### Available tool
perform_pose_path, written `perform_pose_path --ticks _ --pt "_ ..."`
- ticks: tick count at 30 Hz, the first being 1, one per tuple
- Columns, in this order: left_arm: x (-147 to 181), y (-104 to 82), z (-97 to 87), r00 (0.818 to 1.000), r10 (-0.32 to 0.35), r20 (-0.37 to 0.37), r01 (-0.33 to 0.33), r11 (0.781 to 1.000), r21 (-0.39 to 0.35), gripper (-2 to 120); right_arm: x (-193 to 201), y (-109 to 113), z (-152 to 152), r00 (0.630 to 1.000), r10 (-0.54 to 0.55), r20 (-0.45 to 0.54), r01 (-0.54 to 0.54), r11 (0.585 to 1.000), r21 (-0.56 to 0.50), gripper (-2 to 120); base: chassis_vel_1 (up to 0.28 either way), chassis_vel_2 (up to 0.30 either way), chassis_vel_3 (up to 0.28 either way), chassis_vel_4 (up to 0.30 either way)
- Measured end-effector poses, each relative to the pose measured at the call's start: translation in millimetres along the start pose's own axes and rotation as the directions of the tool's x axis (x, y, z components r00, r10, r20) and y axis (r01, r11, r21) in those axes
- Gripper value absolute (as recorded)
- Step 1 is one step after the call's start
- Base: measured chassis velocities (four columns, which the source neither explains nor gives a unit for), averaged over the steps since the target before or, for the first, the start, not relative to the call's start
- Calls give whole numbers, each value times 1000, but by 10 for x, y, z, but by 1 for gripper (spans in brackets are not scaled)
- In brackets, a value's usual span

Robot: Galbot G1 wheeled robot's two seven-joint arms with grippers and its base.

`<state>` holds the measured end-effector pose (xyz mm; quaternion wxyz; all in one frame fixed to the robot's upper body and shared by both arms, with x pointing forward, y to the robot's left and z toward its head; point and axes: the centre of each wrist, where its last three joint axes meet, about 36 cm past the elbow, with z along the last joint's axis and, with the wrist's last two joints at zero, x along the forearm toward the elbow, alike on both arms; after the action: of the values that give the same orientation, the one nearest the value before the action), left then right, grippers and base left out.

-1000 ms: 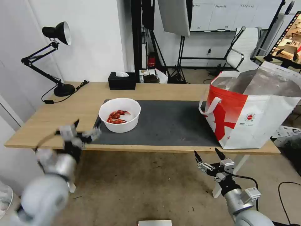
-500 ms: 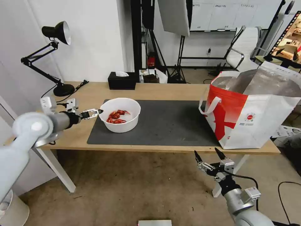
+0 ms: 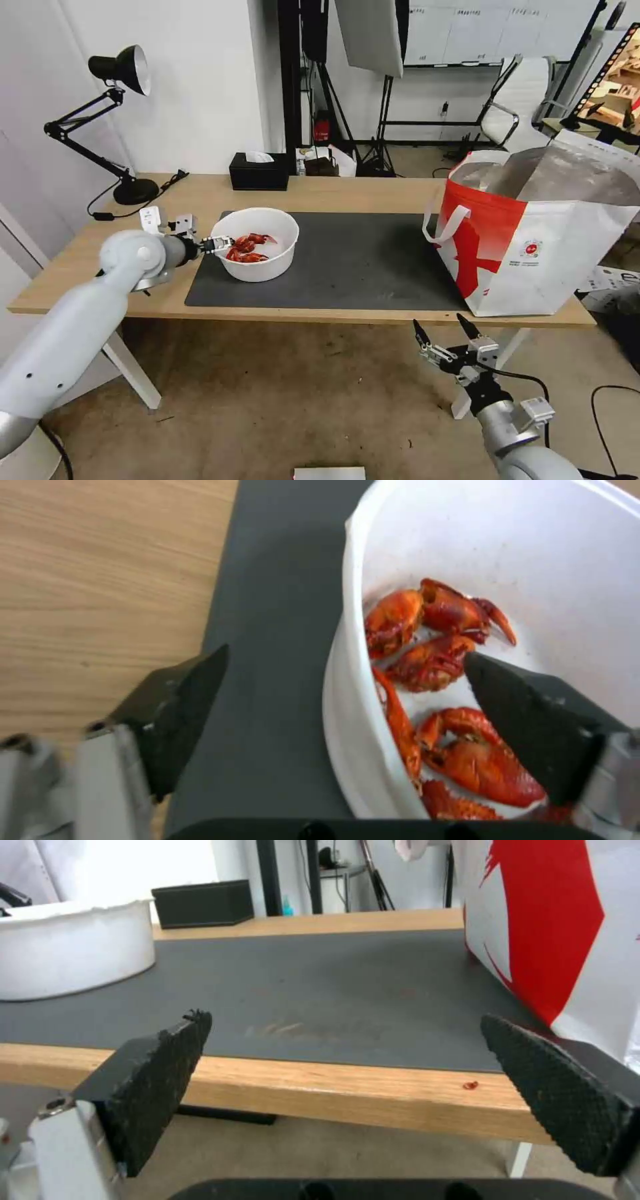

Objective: Pick up the trash from the table and place it into the takeout bag.

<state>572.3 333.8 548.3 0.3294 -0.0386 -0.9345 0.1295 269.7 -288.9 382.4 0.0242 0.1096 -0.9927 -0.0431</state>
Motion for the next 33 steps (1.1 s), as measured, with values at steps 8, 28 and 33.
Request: perform_pose_path --ticks 8,28,33 --pt "-5 -19 33 1000 1 -5 -1 1000 7 57 0 0 0 1000 0 0 0 1000 0 100 0 0 0 0" --pt "11 -180 182 998 -4 69 5 1000 -13 0 0 0 0 1000 0 0 0 1000 0 100 0 0 0 0" --pt "81 -234 134 991 9 132 -6 1000 -20 0 0 0 0 1000 0 0 0 1000 0 100 0 0 0 0"
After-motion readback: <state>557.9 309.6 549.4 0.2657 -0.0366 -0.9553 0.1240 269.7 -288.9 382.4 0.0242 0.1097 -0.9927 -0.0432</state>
